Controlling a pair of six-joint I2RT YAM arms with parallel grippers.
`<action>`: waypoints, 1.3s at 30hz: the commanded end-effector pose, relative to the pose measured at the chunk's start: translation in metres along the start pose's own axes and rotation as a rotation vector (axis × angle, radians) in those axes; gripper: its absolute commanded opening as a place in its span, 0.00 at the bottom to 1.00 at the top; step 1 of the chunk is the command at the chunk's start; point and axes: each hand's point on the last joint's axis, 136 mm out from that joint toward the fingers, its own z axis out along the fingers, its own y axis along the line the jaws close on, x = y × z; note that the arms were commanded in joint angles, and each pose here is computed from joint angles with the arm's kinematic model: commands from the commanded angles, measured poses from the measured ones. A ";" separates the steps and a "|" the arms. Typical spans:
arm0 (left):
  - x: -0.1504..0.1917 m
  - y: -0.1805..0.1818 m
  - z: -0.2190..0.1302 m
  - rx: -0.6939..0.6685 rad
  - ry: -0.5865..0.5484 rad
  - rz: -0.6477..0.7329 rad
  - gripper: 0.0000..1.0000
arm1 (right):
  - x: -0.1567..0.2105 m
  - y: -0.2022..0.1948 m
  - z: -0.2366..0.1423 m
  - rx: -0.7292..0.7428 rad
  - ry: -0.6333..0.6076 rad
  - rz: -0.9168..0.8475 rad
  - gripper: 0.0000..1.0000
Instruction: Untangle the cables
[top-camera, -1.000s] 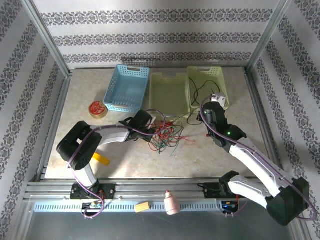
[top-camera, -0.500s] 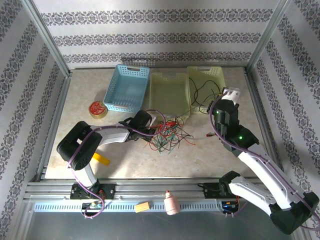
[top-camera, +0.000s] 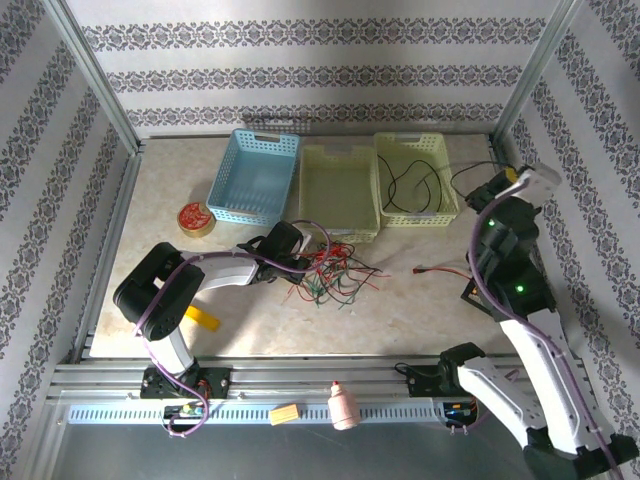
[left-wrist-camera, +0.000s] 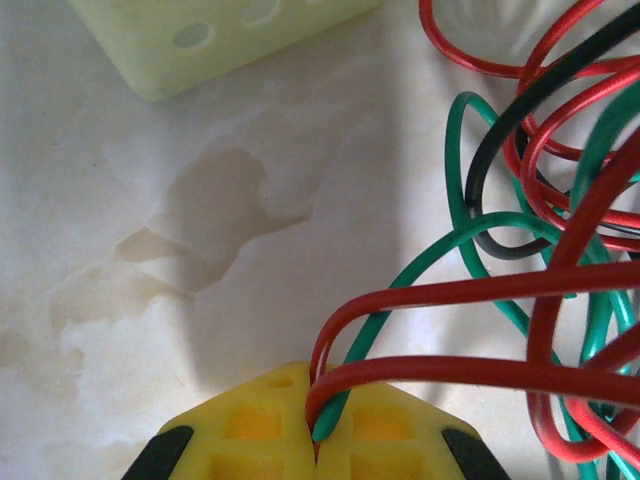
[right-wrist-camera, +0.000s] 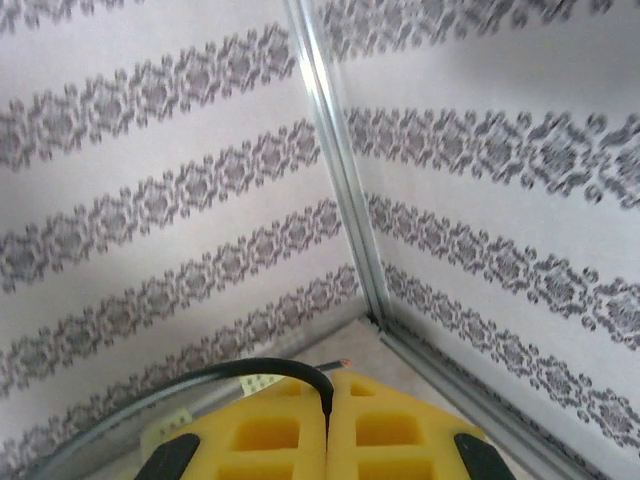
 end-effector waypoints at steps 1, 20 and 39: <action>0.041 0.016 0.005 -0.071 0.123 -0.015 0.00 | -0.031 -0.001 -0.005 -0.023 -0.061 0.086 0.00; 0.025 0.010 0.005 -0.050 0.092 -0.010 0.00 | 0.023 0.132 0.040 -0.290 0.187 -0.158 0.00; 0.029 0.012 0.000 -0.062 0.086 -0.014 0.00 | 0.132 0.124 0.174 -0.005 0.353 -0.270 0.00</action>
